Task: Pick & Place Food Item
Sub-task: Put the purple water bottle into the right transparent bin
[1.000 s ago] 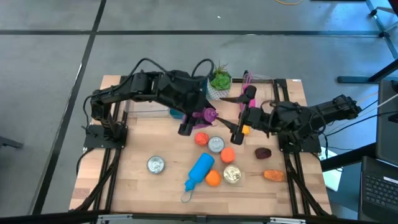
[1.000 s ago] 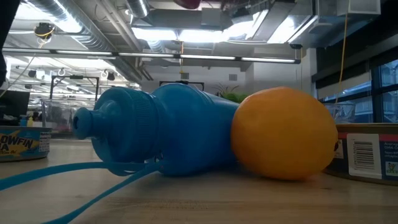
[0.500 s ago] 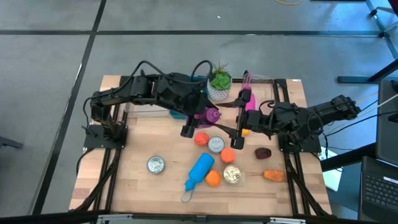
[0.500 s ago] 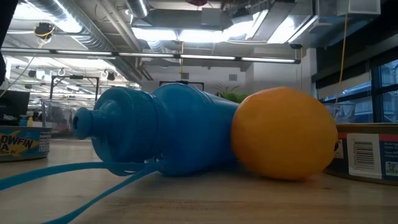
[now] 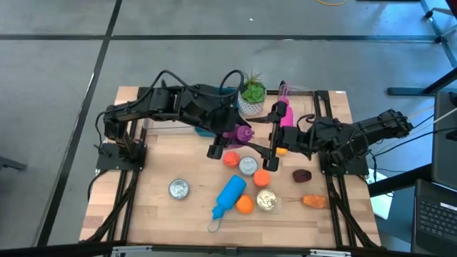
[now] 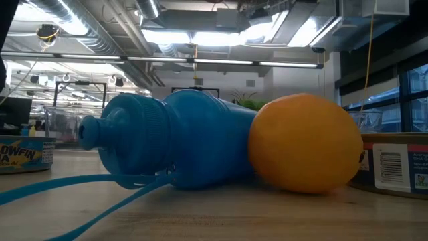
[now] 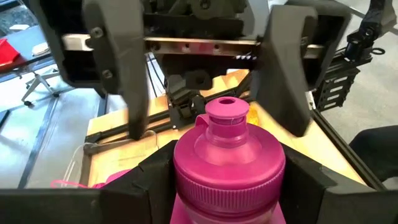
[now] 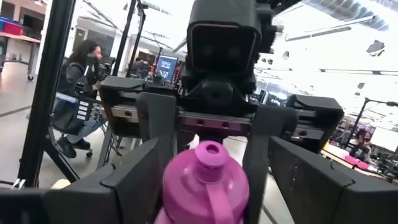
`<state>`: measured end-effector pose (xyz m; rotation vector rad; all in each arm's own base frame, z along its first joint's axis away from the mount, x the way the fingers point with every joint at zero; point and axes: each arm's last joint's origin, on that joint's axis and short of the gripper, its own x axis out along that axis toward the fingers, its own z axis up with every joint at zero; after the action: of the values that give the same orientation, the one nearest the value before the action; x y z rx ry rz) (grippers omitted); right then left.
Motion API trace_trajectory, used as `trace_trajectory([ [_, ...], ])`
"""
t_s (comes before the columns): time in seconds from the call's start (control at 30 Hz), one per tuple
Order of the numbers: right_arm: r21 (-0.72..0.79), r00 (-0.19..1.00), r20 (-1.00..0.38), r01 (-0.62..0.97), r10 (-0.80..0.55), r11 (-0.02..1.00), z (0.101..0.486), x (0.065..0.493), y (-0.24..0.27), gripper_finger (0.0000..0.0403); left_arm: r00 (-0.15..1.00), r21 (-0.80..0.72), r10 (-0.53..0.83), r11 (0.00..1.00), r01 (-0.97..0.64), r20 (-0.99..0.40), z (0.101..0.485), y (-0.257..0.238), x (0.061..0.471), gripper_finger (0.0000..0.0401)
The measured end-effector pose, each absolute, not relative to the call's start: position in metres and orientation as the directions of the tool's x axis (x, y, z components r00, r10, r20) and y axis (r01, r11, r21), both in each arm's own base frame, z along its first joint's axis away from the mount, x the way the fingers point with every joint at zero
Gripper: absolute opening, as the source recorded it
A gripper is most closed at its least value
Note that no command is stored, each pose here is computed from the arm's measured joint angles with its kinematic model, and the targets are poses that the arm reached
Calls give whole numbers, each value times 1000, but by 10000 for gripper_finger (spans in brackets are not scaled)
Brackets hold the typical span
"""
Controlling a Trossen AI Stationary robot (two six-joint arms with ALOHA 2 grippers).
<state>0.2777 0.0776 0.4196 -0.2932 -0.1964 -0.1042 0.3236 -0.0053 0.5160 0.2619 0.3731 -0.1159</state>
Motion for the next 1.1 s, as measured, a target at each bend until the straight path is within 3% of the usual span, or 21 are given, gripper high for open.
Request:
trace_trajectory([
  [0.33,-256,975,207,137,-84,957,420,279,74,284,925,231,-64,960,160,-375,516,-5,324,210],
  [0.77,-260,975,206,138,-85,956,420,279,74,197,925,231,-63,960,159,-375,516,-5,324,210],
  [1.1,-257,974,196,162,-113,953,419,279,73,158,925,235,-55,960,152,-376,516,-5,324,210],
])
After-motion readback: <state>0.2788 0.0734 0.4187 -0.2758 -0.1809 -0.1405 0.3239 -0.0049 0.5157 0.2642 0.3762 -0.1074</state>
